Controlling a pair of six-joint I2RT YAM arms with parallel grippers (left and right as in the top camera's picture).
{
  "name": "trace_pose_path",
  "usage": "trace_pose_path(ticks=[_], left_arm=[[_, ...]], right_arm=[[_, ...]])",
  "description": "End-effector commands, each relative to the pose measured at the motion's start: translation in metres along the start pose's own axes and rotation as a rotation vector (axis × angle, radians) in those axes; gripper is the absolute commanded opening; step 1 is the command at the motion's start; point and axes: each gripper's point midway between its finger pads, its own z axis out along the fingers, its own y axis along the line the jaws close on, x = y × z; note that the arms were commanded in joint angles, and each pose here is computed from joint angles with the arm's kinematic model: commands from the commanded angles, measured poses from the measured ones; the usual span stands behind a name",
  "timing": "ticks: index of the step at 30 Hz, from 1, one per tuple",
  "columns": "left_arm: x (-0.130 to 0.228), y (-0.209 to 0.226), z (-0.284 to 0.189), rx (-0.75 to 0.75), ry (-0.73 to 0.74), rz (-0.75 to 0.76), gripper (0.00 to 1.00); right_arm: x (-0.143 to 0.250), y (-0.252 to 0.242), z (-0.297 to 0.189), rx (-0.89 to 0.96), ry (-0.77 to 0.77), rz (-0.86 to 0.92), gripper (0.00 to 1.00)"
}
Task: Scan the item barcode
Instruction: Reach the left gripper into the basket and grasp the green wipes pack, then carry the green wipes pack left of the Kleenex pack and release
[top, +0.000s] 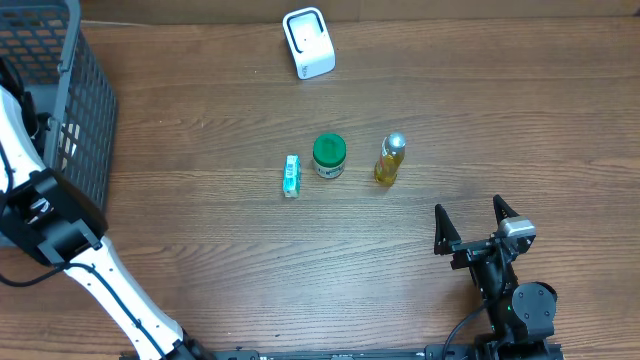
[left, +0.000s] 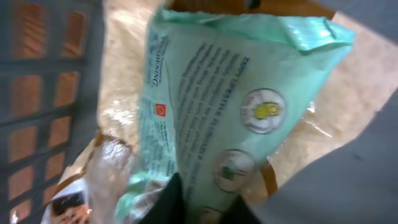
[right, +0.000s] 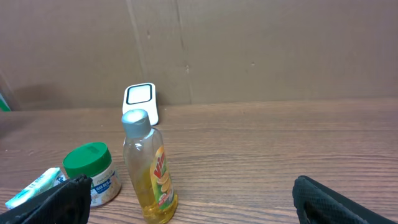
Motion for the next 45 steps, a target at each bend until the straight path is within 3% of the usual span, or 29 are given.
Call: trace_pose_path(ticks=[1, 8, 13, 17, 25, 31, 38, 45], left_arm=[[-0.021, 0.028, -0.095, -0.005, -0.218, -0.149, 0.04], [-0.012, 0.053, -0.214, 0.040, -0.462, -0.311, 0.04], [0.018, 0.030, -0.309, 0.299, -0.625, -0.353, 0.04], [0.053, -0.016, -0.338, 0.469, -0.577, -0.278, 0.04], [0.103, -0.126, -0.320, 0.524, -0.304, -0.020, 0.04], [0.132, -0.197, -0.285, 0.372, -0.184, 0.111, 0.04], [0.181, -0.297, -0.200, 0.246, -0.115, 0.289, 0.04], [0.198, -0.340, -0.133, 0.190, -0.218, 0.351, 0.04]], right_arm=[[0.003, -0.002, 0.000, 0.008, 0.000, -0.004, 1.00], [0.003, -0.002, 0.000, 0.008, 0.000, -0.004, 1.00], [0.003, -0.002, 0.000, 0.008, 0.000, -0.004, 1.00], [0.003, -0.002, 0.000, 0.008, 0.000, -0.004, 1.00], [0.003, -0.002, 0.000, 0.008, 0.000, -0.004, 1.00], [0.003, -0.002, 0.000, 0.008, 0.000, -0.004, 1.00], [0.003, -0.002, 0.000, 0.008, 0.000, -0.004, 1.00], [0.003, -0.002, 0.000, 0.008, 0.000, -0.004, 1.00]])
